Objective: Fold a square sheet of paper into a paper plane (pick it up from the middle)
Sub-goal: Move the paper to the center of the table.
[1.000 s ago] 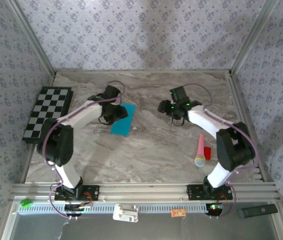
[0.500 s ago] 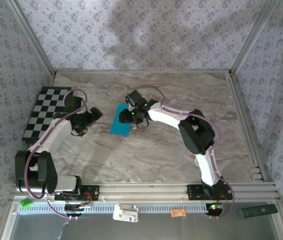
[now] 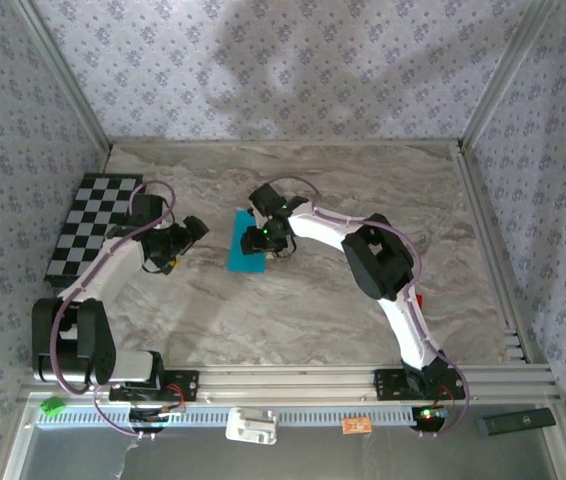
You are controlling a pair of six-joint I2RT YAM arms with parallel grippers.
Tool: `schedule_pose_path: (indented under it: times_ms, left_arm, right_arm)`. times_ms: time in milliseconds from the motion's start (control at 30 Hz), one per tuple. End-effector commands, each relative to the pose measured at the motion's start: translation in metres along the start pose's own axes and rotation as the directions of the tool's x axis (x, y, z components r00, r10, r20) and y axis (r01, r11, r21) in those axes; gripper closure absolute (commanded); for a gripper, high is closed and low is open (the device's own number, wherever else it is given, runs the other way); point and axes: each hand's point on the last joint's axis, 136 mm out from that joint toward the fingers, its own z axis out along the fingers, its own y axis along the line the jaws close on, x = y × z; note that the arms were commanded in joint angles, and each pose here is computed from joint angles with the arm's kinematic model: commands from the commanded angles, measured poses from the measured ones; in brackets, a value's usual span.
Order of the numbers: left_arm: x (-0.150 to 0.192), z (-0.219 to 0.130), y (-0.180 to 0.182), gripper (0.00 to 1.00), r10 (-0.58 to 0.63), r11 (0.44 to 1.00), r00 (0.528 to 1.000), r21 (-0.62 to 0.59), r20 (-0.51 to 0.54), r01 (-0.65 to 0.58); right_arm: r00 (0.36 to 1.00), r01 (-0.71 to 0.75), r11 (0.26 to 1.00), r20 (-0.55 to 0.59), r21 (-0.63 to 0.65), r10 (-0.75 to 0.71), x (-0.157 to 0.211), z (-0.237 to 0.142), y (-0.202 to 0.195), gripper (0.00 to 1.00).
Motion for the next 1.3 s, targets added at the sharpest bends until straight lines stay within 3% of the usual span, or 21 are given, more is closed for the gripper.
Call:
schedule_pose_path:
  times_ms: [0, 133, 233, 400, 567, 900, 1267]
  left_arm:
    - [0.004, 0.001, -0.014, 0.00, 0.054, 0.997, 0.998, 0.049, -0.040, -0.052]
    - [0.015, 0.006, -0.027, 0.00, 0.117, 0.992, 0.990, 0.063, -0.072, -0.113]
    - [0.026, 0.012, -0.040, 0.00, 0.152, 0.987, 0.983, 0.077, -0.107, -0.144]
    - [0.049, 0.024, -0.056, 0.00, 0.142, 0.986, 0.976, 0.105, -0.166, -0.126]
    - [0.079, 0.037, -0.064, 0.01, 0.098, 0.989, 0.972, 0.133, -0.214, -0.071]
    - [0.117, 0.052, -0.070, 0.26, 0.094, 0.988, 0.959, 0.144, -0.267, -0.057]
    - [0.140, 0.076, -0.074, 0.48, 0.137, 0.986, 0.922, 0.142, -0.362, -0.091]
  right_arm:
    - [0.973, 0.110, 0.992, -0.210, 0.060, -0.096, 0.060, -0.012, -0.043, 0.52]
    - [0.942, 0.228, 0.973, -0.264, 0.043, -0.209, 0.078, -0.033, -0.057, 0.52]
    - [0.953, 0.220, 0.975, -0.222, 0.037, -0.207, 0.066, -0.056, -0.047, 0.53]
    - [1.000, -0.030, 0.997, 0.008, 0.068, 0.029, 0.024, -0.086, -0.048, 0.51]
    - [0.982, -0.184, 0.980, 0.065, 0.075, 0.180, 0.023, -0.075, -0.063, 0.55]
    - [0.976, -0.218, 0.973, -0.006, 0.074, 0.219, 0.035, -0.046, -0.072, 0.65]
    - [0.961, -0.262, 0.953, -0.050, 0.155, 0.272, 0.054, -0.025, -0.098, 0.67]
